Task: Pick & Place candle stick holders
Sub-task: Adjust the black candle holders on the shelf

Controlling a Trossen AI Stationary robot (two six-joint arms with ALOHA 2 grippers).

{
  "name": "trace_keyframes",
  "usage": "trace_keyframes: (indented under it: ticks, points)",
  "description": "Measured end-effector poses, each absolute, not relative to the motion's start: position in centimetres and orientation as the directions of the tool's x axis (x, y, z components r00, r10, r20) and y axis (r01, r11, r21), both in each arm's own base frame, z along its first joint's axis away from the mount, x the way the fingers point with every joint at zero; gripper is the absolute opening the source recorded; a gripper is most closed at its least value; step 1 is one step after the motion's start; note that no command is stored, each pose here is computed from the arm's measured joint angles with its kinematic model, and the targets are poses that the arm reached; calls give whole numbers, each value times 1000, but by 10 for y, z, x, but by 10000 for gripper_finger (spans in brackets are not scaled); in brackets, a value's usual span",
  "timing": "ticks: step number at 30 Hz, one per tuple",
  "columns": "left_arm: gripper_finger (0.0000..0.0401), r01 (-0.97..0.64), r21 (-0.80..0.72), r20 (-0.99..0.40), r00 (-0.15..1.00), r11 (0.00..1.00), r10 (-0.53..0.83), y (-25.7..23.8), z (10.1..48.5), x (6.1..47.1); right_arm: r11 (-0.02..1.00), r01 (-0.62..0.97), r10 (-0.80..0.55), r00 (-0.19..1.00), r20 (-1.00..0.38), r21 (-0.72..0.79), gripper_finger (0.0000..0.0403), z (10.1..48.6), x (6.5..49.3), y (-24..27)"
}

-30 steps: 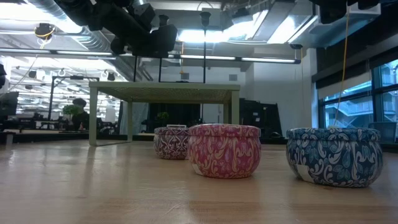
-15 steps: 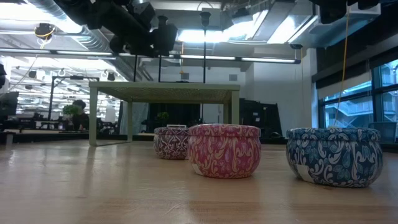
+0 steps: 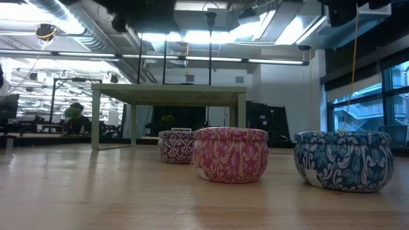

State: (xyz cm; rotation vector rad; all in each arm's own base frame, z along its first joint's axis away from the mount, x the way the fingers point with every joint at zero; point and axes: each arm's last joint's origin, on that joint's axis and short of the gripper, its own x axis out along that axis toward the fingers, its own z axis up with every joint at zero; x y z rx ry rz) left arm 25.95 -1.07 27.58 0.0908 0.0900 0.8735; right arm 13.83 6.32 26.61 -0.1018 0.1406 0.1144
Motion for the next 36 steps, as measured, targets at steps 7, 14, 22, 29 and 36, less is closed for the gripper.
trace_keyframes:
  ticks: [7,14,22,29,36]
  points:
    - [184,-643,124,-21,760,756,650,-45,301,226,993,-112,107,986,-129,-32,188,268,139,63]
    - [182,-495,136,-124,851,858,510,-64,301,191,998,-62,61,991,-120,-8,188,268,141,63]
    - [175,-444,174,-158,868,879,470,-69,300,180,943,329,-331,943,-43,-42,188,266,173,48]
    - [173,-447,189,-156,865,874,476,-69,300,180,959,283,-282,959,24,-22,188,261,210,7]
    - [171,-447,184,-153,867,875,475,-69,300,180,973,230,-231,973,1,17,188,247,229,-49]
